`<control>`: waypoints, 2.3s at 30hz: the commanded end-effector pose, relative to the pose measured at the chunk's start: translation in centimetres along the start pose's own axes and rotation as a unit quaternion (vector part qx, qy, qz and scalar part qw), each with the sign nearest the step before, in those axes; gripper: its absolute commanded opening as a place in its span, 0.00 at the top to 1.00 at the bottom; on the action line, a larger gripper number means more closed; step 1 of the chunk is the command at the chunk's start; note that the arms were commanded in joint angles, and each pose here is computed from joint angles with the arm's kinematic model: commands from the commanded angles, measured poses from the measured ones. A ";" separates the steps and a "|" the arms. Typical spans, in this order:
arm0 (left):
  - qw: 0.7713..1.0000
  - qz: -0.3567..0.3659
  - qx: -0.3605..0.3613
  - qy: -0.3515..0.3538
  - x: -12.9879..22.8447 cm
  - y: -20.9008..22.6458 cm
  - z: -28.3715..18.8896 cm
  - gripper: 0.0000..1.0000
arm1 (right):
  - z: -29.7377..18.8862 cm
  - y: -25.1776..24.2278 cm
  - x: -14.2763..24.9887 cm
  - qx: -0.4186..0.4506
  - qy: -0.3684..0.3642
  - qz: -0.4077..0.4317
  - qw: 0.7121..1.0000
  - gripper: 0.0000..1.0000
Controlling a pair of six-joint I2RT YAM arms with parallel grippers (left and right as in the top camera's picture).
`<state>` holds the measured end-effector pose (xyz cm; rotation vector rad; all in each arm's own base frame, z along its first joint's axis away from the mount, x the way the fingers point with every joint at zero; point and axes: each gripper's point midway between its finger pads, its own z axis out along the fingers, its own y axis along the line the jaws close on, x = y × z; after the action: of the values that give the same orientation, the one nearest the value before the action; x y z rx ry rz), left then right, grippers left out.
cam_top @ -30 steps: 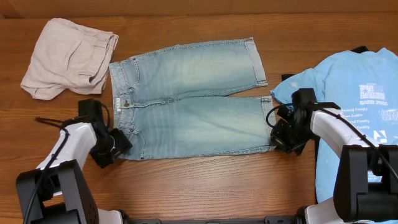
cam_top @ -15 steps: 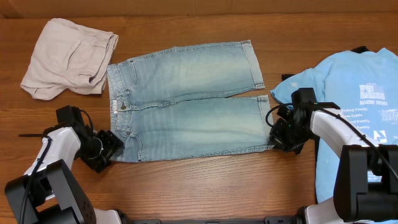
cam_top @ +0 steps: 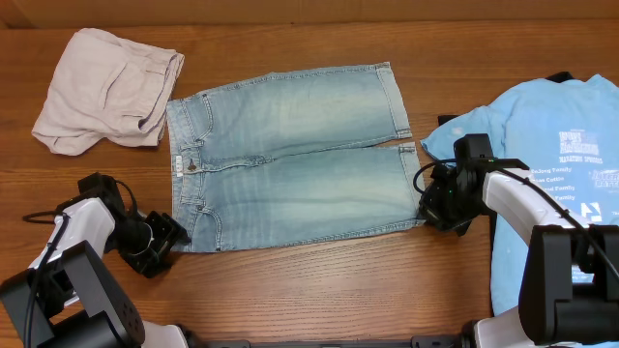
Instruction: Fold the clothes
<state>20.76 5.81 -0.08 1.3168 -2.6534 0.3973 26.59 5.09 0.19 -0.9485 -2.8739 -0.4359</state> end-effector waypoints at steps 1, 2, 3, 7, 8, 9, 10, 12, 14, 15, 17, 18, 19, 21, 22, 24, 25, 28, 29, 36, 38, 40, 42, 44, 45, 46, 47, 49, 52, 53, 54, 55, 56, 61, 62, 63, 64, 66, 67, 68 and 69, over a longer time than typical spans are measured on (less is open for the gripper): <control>0.999 -0.004 -0.048 0.000 -0.2 2.5 1.1 0.29 | -0.1 -0.4 -0.9 0.008 -0.023 0.031 0.999 0.85; 0.999 -0.003 -0.045 -0.006 -0.5 2.4 1.1 0.17 | -0.1 -0.5 -1.1 0.009 -0.026 0.032 0.999 0.85; 0.999 0.001 -0.037 -0.015 -1.0 2.0 1.1 0.12 | -0.1 -0.7 -1.5 0.014 -0.035 0.034 0.999 0.85; 0.997 0.045 0.051 -0.022 -1.8 -1.4 0.8 0.41 | -0.3 -1.3 -2.3 0.020 -0.048 0.041 0.998 0.85; 0.995 0.059 0.082 -0.017 -1.7 -2.6 0.4 0.69 | -0.4 -1.4 -2.3 0.020 -0.047 0.043 0.998 0.85; 0.991 0.073 0.108 -0.019 -2.0 -3.8 -0.3 0.83 | -0.4 -1.5 -2.2 0.022 -0.046 0.044 0.998 0.85; 0.990 0.078 0.116 -0.026 -2.5 -4.3 -0.8 0.91 | -0.4 -1.5 -2.1 0.023 -0.045 0.044 0.998 0.85; 0.984 0.113 0.124 -0.055 -4.0 -5.5 -2.4 0.96 | -0.4 -1.6 -2.1 0.024 -0.043 0.045 0.998 0.85; 0.975 0.166 0.124 -0.082 -5.2 -6.6 -3.7 0.96 | -0.4 -1.6 -2.0 0.024 -0.043 0.045 0.998 0.84; 0.973 0.180 0.115 -0.092 -5.6 -6.8 -4.0 0.96 | -0.4 -1.6 -2.0 0.024 -0.043 0.045 0.998 0.84; 0.971 0.195 0.098 -0.097 -5.6 -7.0 -3.9 0.96 | -0.4 -1.6 -2.0 0.024 -0.043 0.045 0.998 0.84; 0.971 0.201 0.091 -0.095 -5.3 -7.1 -3.5 0.96 | -0.4 -1.6 -2.0 0.024 -0.043 0.045 0.998 0.84; 0.970 0.209 0.085 -0.095 -5.1 -7.3 -3.1 0.96 | -0.4 -1.6 -2.0 0.024 -0.043 0.045 0.998 0.84; 0.967 0.224 0.067 -0.100 -4.9 -7.4 -2.2 0.94 | -0.4 -1.6 -2.0 0.024 -0.043 0.045 0.998 0.85; 0.967 0.229 0.053 -0.101 -4.8 -7.3 -1.6 0.94 | -0.4 -1.6 -2.0 0.024 -0.043 0.045 0.998 0.85; 0.968 0.229 0.033 -0.096 -4.2 -6.9 -0.9 0.91 | -0.4 -1.6 -2.0 0.025 -0.042 0.045 0.998 0.84; 0.971 0.219 0.018 -0.091 -3.9 -6.3 -0.8 0.81 | -0.3 -1.7 -1.9 0.026 -0.041 0.046 0.998 0.84; 0.981 0.175 -0.015 -0.083 -4.0 -4.5 -1.1 0.64 | -0.3 -1.8 -1.8 0.028 -0.038 0.044 0.998 0.84; 0.983 0.163 -0.016 -0.081 -4.1 -4.1 -1.4 0.59 | -0.3 -1.8 -1.8 0.028 -0.038 0.044 0.998 0.84; 0.992 0.111 0.045 -0.043 -4.2 -2.9 -4.1 0.46 | -0.3 -1.8 -1.8 0.028 -0.038 0.041 0.998 0.84; 0.989 0.123 0.081 -0.024 -3.3 -3.7 -4.3 0.52 | -0.3 -1.8 -1.8 0.028 -0.038 0.041 0.998 0.84; 0.986 0.136 0.098 -0.010 -2.6 -4.1 -4.4 0.55 | -0.3 -1.8 -1.8 0.028 -0.038 0.041 0.998 0.84; 0.987 0.136 0.089 0.000 -2.0 -3.8 -4.2 0.49 | -0.3 -1.8 -1.8 0.028 -0.038 0.041 0.998 0.84; 0.987 0.136 0.082 0.011 -1.4 -3.4 -3.5 0.42 | -0.3 -1.8 -1.8 0.028 -0.038 0.041 0.998 0.84; 0.987 0.138 0.080 0.014 -1.1 -3.3 -3.1 0.39 | -0.3 -1.8 -1.8 0.028 -0.038 0.041 0.998 0.84; 0.987 0.139 0.076 0.017 -0.8 -3.1 -2.6 0.37 | -0.3 -1.8 -1.8 0.028 -0.038 0.041 0.998 0.84; 0.987 0.140 0.071 0.017 -0.7 -2.9 -2.0 0.36 | -0.3 -1.8 -1.8 0.028 -0.038 0.041 0.998 0.84; 0.991 0.119 0.056 0.016 -0.5 -1.9 -0.8 0.36 | -0.3 -1.8 -1.8 0.028 -0.038 0.041 0.998 0.84; 0.992 0.109 0.054 0.015 -0.1 -1.3 0.5 0.41 | -0.3 -1.8 -1.8 0.028 -0.038 0.041 0.998 0.84; 0.993 0.106 0.055 0.013 -0.1 -1.2 0.9 0.43 | -0.3 -1.8 -1.8 0.028 -0.038 0.041 0.998 0.84; 0.993 0.105 0.056 0.010 -0.1 -1.1 1.2 0.44 | -0.3 -1.8 -1.8 0.028 -0.038 0.041 0.998 0.84; 0.993 0.104 0.059 0.007 -0.1 -1.1 1.4 0.46 | -0.3 -1.8 -1.8 0.028 -0.038 0.041 0.998 0.84; 0.993 0.105 0.060 0.004 -0.2 -1.1 1.6 0.50 | -0.3 -1.8 -1.8 0.028 -0.038 0.041 0.998 0.84; 0.994 0.090 0.062 0.000 -0.3 -1.1 1.9 0.90 | -0.3 -1.9 -1.6 0.031 -0.035 0.042 0.998 0.88; 0.994 0.091 0.063 0.000 -0.3 -1.1 1.9 0.96 | -0.3 -2.0 -1.5 0.032 -0.033 0.043 0.998 0.92; 0.994 0.090 0.063 0.001 -0.3 -1.2 1.9 0.96 | -0.4 -2.1 -1.4 0.036 -0.030 0.042 0.998 0.95; 0.994 0.089 0.064 0.005 -0.2 -1.2 1.7 0.96 | -0.5 -2.2 -1.3 0.039 -0.026 0.035 0.998 0.96; 0.994 0.085 0.063 0.013 -0.1 -1.4 0.9 0.96 | -1.0 -2.3 -1.0 0.048 -0.021 0.031 0.998 0.96; 0.994 0.087 0.063 0.016 -0.4 -1.6 0.0 0.96 | -1.6 -2.2 -0.9 0.051 -0.020 0.023 0.998 0.96; 0.994 0.088 0.063 0.017 -0.5 -1.7 -0.6 0.96 | -2.1 -2.1 -0.9 0.050 -0.020 0.018 0.998 0.96; 0.994 0.092 0.063 0.018 -0.7 -1.9 -1.5 0.96 | -2.7 -1.9 -0.8 0.049 -0.022 0.011 0.998 0.96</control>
<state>21.56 4.24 0.38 1.0938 -2.7346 0.6487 24.75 3.63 0.48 -1.0081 -2.7979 -0.3091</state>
